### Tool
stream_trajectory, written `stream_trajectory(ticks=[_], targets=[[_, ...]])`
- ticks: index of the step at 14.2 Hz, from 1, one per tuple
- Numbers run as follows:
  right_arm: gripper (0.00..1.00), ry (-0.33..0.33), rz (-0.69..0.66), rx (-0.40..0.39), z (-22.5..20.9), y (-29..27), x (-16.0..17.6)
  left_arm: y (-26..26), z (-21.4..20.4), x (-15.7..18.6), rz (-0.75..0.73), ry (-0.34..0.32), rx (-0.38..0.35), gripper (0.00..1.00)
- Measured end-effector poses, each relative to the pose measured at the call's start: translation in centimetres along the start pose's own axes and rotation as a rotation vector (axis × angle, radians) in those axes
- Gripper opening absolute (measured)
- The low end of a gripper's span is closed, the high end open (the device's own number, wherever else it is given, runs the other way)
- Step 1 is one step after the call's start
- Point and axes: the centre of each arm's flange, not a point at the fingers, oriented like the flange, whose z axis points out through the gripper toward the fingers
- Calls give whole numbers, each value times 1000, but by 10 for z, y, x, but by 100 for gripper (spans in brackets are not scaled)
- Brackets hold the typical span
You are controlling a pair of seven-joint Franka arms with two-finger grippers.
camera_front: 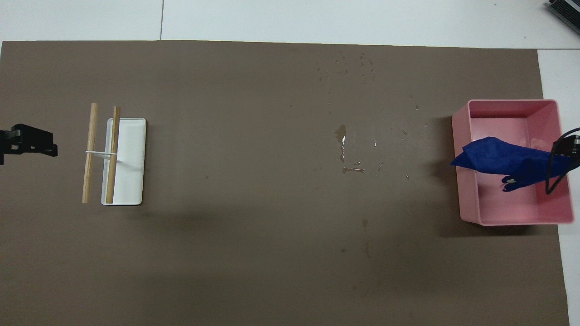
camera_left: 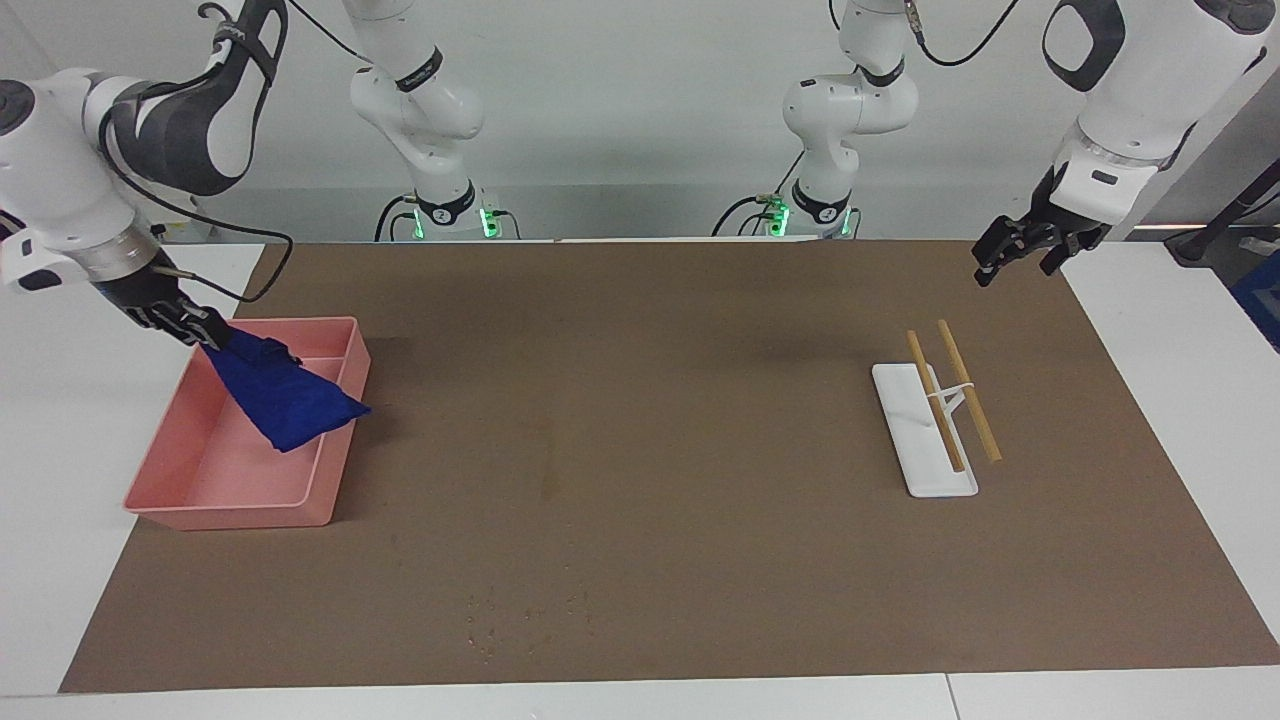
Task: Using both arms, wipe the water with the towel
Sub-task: 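Lower the towel into the pink bin and open the right gripper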
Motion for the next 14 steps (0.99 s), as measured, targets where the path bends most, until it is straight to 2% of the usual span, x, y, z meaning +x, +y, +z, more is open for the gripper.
stream_trajectory(ticks=[6, 13, 14], targets=[[0, -19, 1, -12, 47, 7, -11, 2, 0, 0, 3, 0, 0, 100], [0, -37, -5, -16, 56, 5, -16, 17, -1, -2, 30, 1, 0, 100], [9, -42, -5, -16, 58, 5, -18, 19, -1, -2, 35, 1, 1, 100]])
